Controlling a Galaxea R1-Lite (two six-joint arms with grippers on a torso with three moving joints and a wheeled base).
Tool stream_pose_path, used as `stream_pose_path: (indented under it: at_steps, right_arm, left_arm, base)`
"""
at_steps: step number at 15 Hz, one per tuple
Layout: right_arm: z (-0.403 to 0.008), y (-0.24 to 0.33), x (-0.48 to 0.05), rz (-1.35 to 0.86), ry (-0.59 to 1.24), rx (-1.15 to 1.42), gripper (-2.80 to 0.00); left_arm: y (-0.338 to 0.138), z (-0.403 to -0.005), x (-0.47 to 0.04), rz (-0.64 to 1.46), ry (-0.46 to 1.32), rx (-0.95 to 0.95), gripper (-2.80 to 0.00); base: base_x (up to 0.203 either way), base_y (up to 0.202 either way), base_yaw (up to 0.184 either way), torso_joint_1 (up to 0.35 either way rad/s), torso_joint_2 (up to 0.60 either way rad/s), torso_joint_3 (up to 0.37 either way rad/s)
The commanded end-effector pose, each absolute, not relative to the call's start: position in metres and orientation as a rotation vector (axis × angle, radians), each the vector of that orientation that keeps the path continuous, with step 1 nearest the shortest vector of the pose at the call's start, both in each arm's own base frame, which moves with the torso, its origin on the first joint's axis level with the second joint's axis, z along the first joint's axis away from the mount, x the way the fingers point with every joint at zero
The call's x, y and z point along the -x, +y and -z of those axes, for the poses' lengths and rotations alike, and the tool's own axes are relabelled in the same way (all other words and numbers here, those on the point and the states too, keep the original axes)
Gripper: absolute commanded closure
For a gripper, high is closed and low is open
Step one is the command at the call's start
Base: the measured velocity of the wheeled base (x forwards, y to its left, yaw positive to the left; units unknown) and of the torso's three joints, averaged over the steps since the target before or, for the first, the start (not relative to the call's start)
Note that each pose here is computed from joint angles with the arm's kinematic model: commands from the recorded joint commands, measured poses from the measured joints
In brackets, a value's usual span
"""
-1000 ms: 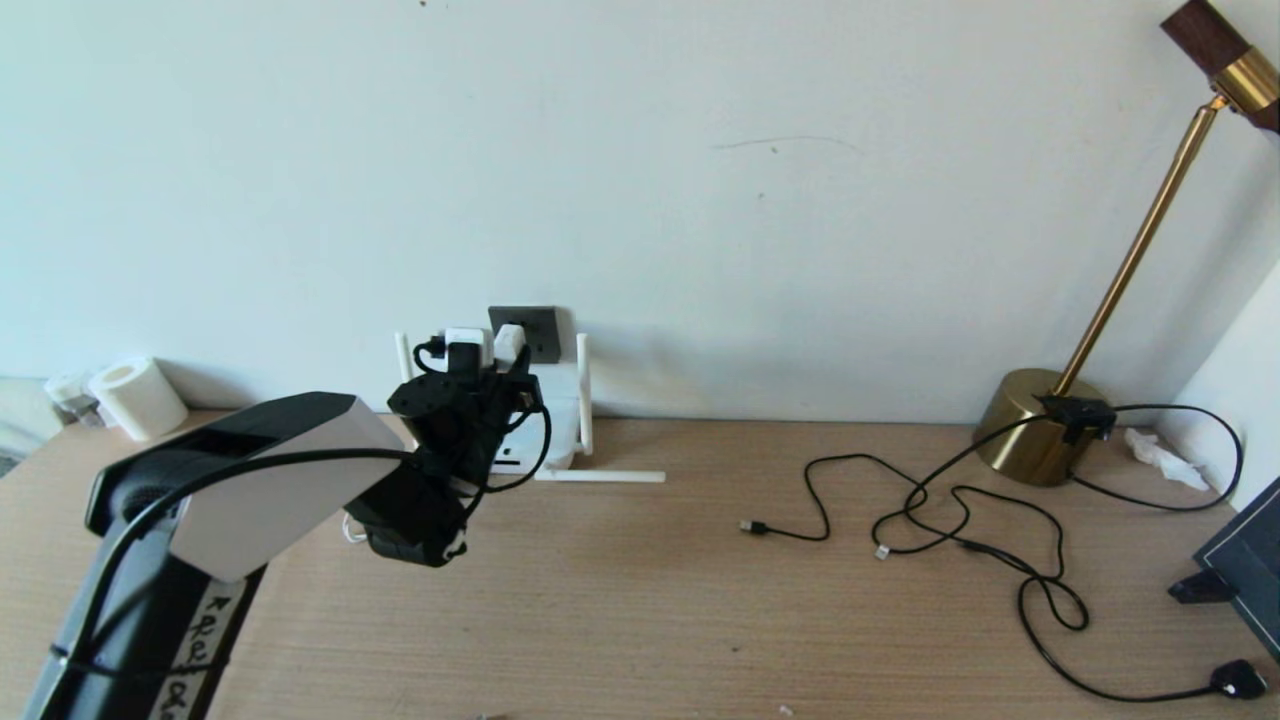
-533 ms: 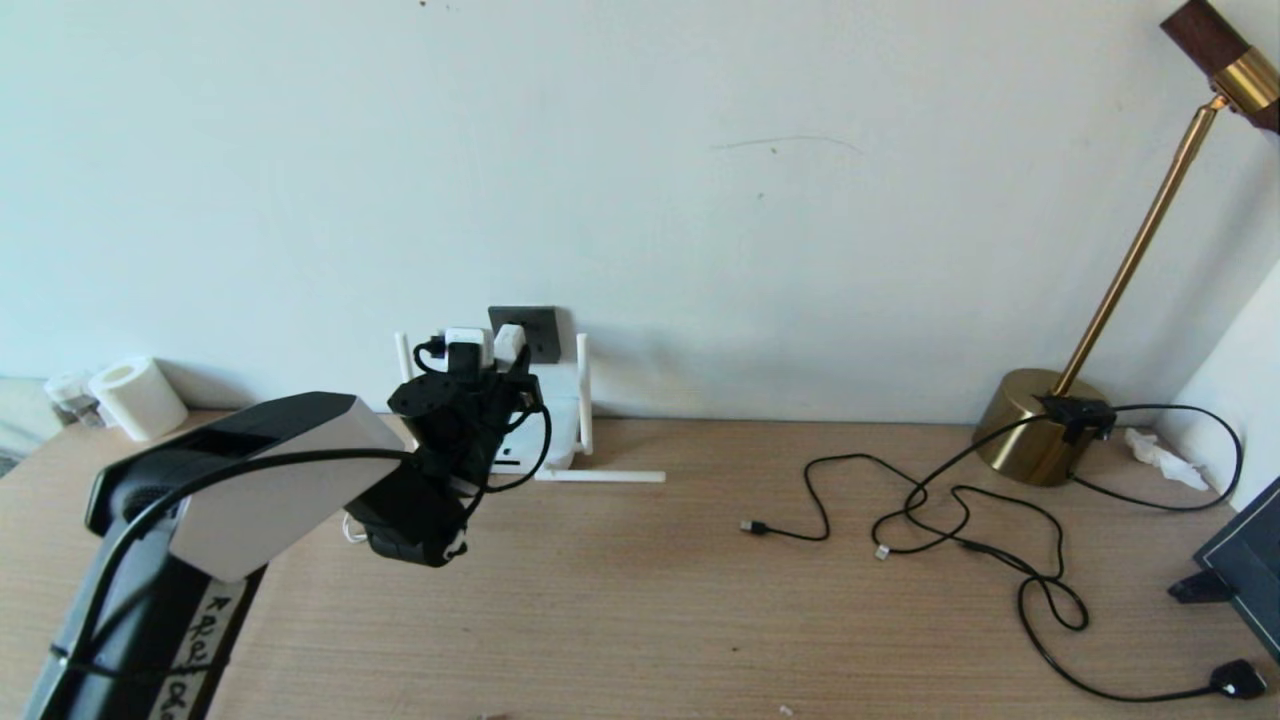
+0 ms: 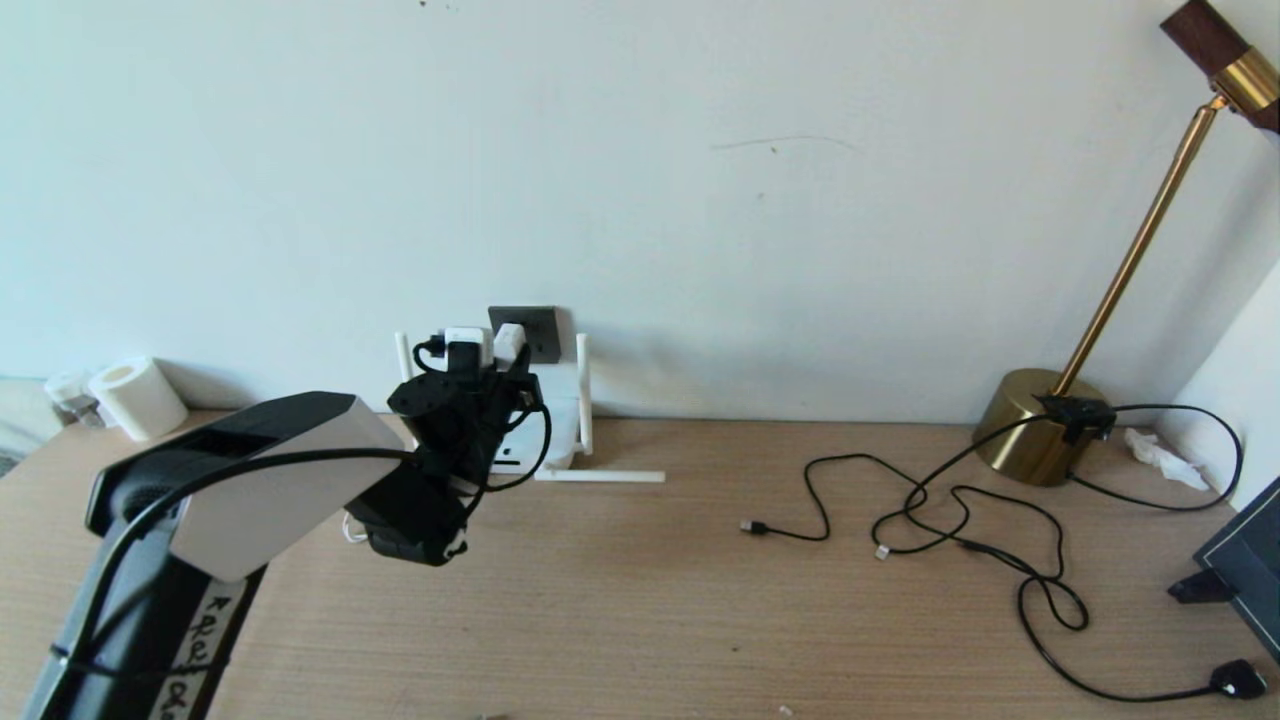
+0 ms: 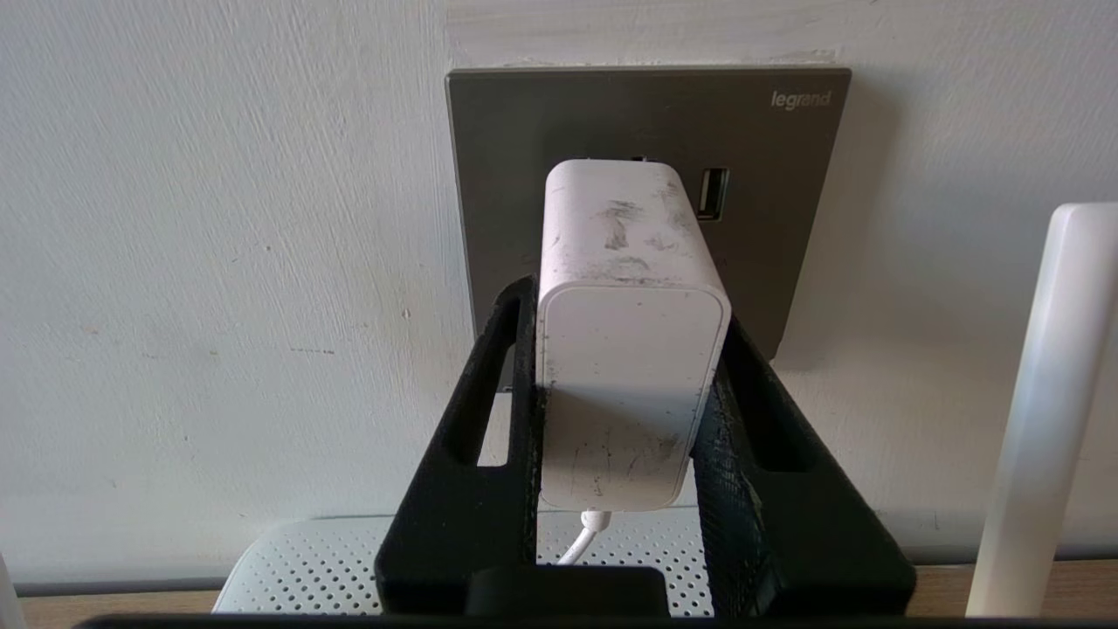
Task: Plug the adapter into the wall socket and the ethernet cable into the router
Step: Pick up plug
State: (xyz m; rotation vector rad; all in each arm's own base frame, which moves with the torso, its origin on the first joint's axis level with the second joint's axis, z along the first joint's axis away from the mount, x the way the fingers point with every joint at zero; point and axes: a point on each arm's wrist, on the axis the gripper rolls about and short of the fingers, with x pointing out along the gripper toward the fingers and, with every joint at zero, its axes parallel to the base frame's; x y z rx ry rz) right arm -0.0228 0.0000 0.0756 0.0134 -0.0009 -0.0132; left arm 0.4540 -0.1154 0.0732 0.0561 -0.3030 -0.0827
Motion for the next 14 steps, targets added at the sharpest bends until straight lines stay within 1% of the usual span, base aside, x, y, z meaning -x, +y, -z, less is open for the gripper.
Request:
stream_pose_path:
  at_steps: [1,14]
  right_arm:
    - [-0.076,0.000,0.023,0.013,0.001,-0.014,-2.80]
    - [-0.076,0.000,0.023,0.014,-0.001,-0.014,-2.80]
  left_arm:
    - [-0.115,-0.075,-0.454,0.080,-0.314,-0.054,0.00]
    - [-0.112,-0.069,-0.466,0.065,-0.339,-0.049,0.00]
  base:
    - [0.000,0.000,0.000,0.000,0.00,0.000]
    - [0.000,0.000,0.000,0.000,0.00,0.000]
